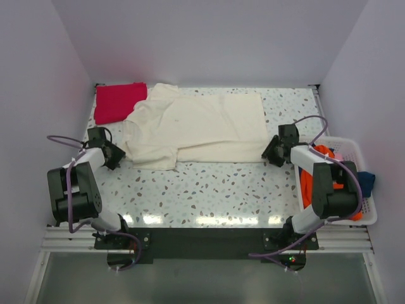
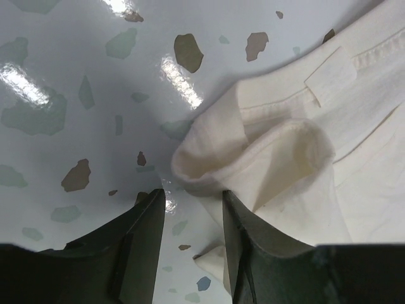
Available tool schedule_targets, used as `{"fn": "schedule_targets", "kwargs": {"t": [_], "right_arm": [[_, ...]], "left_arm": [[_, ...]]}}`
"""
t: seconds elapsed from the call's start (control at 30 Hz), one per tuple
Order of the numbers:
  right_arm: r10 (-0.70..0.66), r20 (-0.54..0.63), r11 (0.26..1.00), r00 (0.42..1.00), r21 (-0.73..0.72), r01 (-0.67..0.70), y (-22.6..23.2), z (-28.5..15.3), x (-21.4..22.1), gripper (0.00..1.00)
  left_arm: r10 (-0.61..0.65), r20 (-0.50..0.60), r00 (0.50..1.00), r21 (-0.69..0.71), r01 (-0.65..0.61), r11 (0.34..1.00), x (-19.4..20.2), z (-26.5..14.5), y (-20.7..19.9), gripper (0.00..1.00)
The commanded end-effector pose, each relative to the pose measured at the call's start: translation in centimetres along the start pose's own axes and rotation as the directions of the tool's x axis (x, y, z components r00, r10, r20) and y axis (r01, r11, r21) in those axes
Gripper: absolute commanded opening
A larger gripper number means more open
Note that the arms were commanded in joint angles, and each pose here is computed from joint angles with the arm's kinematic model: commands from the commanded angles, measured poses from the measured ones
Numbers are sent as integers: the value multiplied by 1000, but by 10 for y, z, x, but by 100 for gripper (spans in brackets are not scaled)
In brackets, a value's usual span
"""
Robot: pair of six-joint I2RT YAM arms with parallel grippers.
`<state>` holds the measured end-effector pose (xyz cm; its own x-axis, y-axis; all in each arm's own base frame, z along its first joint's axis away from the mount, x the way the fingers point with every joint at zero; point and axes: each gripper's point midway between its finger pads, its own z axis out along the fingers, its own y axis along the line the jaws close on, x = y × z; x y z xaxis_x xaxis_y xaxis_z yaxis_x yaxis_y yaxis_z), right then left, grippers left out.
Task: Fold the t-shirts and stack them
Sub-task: Fold the tshirt
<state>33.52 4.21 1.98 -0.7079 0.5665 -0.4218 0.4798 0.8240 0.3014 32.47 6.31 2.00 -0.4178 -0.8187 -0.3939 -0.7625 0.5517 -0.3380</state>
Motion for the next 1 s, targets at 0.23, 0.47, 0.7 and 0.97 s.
{"fn": "schedule_targets", "kwargs": {"t": [0.23,0.47,0.7,0.97], "right_arm": [[14,-23,998,1000,60,-13,-10,16,5,19],[-2,-34,999,999,49,4,-8,-2,5,0],[-8,-36,1000,999,30,10,-13,-25,8,0],[-6,-28,1000,1000,24,7,-28,-47,17,0]], "left_arm": [[5,30,1000,14,-5,1000,-15,11,-17,24],[23,39,999,-12,-22,1000,-21,-3,-14,0],[32,98,995,-17,-31,999,-34,-38,-1,0],[38,138,990,-41,-33,999,-35,-70,20,0]]}}
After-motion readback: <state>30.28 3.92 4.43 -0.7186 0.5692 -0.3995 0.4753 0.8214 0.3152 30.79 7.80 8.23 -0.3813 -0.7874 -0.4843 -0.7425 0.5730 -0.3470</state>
